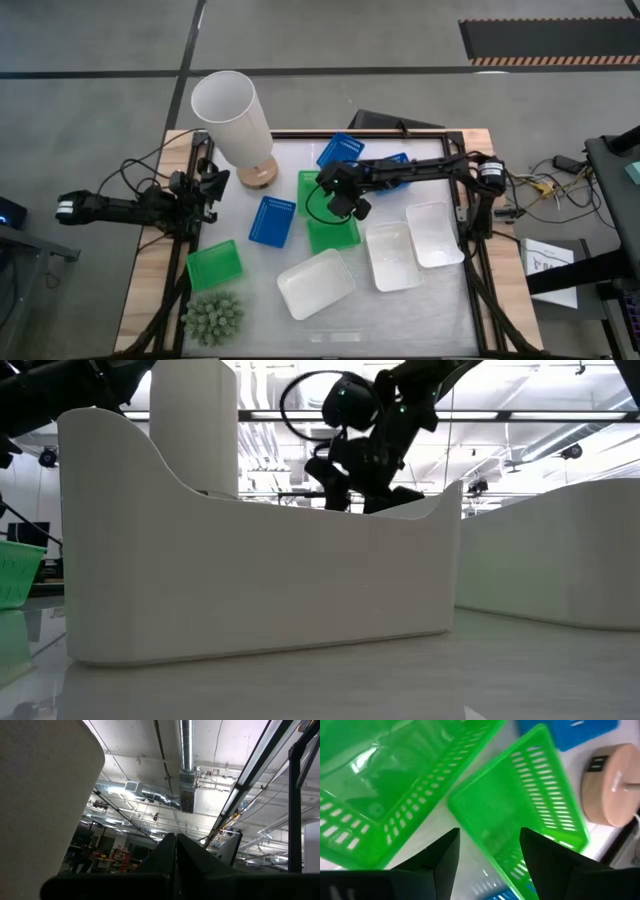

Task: Stack baskets by color
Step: Stack the top green bin on top of the bottom right green bin

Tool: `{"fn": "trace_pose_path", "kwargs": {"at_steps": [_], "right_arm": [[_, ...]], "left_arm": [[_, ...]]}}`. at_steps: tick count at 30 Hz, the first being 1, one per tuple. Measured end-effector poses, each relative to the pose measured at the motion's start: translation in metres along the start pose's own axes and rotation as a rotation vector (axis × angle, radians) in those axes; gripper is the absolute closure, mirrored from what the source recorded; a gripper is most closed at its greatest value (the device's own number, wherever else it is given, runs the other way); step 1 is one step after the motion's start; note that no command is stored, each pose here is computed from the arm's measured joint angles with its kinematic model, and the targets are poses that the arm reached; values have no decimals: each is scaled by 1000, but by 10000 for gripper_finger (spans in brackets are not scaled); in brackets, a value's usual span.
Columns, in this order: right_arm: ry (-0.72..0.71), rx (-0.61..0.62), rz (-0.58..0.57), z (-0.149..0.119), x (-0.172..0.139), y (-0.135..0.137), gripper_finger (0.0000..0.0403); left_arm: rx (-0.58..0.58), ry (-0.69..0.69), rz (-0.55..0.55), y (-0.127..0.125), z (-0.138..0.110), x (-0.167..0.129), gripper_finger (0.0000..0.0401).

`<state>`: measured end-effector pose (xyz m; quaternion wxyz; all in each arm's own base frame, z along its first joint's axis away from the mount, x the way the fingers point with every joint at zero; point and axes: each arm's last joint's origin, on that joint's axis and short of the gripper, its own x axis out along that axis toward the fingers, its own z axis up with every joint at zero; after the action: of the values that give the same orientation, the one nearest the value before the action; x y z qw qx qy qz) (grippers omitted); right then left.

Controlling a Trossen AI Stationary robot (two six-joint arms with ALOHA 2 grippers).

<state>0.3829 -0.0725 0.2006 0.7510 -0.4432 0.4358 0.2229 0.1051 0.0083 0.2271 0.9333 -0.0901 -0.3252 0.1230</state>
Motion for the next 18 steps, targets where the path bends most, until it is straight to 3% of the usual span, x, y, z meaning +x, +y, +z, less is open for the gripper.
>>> {"fn": "trace_pose_path", "kwargs": {"at_steps": [11, 18], "right_arm": [[93, -18, 44, -23, 36, 2, 240], [88, -38, 28, -23, 36, -3, 311]], "left_arm": [[-1, -2, 0, 0, 0, 0, 401], [-1, -5, 0, 0, 0, 0, 401]]}}
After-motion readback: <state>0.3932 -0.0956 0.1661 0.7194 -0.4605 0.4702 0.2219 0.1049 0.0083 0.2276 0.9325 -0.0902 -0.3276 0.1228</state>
